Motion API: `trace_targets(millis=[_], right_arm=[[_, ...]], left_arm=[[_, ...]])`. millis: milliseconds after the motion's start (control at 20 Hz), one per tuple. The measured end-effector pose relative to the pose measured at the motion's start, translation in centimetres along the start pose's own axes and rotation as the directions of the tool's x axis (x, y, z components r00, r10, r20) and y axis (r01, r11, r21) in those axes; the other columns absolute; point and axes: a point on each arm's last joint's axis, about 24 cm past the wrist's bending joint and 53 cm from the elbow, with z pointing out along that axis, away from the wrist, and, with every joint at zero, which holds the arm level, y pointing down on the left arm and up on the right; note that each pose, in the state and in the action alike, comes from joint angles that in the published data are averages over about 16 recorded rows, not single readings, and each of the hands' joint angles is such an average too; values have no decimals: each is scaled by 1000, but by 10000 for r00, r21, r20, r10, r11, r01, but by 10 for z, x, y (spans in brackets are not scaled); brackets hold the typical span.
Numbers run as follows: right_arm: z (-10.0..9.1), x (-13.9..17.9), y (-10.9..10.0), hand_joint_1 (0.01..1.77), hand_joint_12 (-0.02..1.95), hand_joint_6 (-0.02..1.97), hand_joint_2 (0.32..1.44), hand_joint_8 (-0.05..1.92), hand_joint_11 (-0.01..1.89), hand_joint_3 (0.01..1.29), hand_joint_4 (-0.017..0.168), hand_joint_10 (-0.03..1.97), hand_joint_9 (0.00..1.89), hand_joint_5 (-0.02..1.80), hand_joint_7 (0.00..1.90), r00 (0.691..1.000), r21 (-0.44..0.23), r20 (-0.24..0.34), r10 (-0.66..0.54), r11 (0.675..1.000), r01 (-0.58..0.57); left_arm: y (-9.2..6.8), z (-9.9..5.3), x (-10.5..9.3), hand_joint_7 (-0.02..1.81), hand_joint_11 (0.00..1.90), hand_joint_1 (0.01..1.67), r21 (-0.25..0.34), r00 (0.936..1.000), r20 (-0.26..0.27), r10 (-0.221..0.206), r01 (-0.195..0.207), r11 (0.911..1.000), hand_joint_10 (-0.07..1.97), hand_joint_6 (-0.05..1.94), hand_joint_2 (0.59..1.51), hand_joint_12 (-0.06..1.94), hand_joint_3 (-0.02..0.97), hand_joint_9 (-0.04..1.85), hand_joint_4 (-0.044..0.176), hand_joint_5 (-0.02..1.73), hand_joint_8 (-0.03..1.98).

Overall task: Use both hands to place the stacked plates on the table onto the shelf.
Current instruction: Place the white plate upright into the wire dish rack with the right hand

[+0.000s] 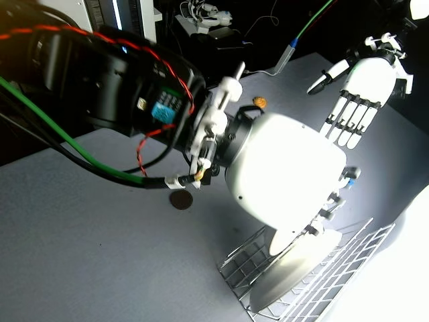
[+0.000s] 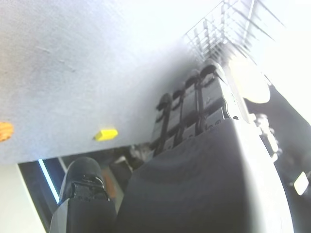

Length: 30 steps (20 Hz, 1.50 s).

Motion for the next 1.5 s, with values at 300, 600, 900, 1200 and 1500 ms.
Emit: trace_targets(millis=[300, 600, 900, 1200, 1500], right_arm=[[7, 1, -21, 1372, 1405, 833, 996, 688, 801, 14, -9, 1122, 999, 972, 1114, 10000, 373, 86, -10, 9993, 7], [11, 3, -34, 1359, 1382, 846, 1014, 713, 788, 14, -7, 1032, 982, 962, 1096, 9998, 602, 149, -99, 9981, 89], [13, 6, -44, 1299, 1360, 869, 1047, 580, 750, 14, -5, 736, 986, 945, 1070, 9997, 748, 164, -158, 9971, 145], [14, 8, -46, 1211, 1330, 595, 1035, 328, 669, 14, -3, 376, 984, 921, 1039, 9996, 785, 166, -211, 9967, 197], [14, 8, -46, 1146, 1298, 276, 1010, 41, 566, 14, -4, 199, 958, 891, 1001, 9995, 771, 155, -274, 9967, 262]], left_arm=[[-2, 1, 1, 17, 15, 14, 54, 9999, -44, 105, -105, 9999, 7, 15, 1120, 2, 21, 19, 6, 20, 12], [-4, 2, 2, 17, 15, 14, 108, 9998, -72, 203, -202, 9997, 6, 15, 1120, 2, 21, 22, 5, 20, 12], [-5, 4, 3, 17, 15, 14, 150, 9996, -81, 270, -268, 9995, 7, 15, 1121, 2, 21, 23, 5, 20, 11], [-6, 5, 3, 16, 15, 15, 190, 9995, -93, 306, -304, 9994, 6, 14, 1120, 2, 21, 23, 5, 20, 12], [-11, 6, 4, 17, 15, 15, 350, 9994, -119, 323, -318, 9989, 6, 14, 1120, 2, 21, 23, 5, 20, 11]])
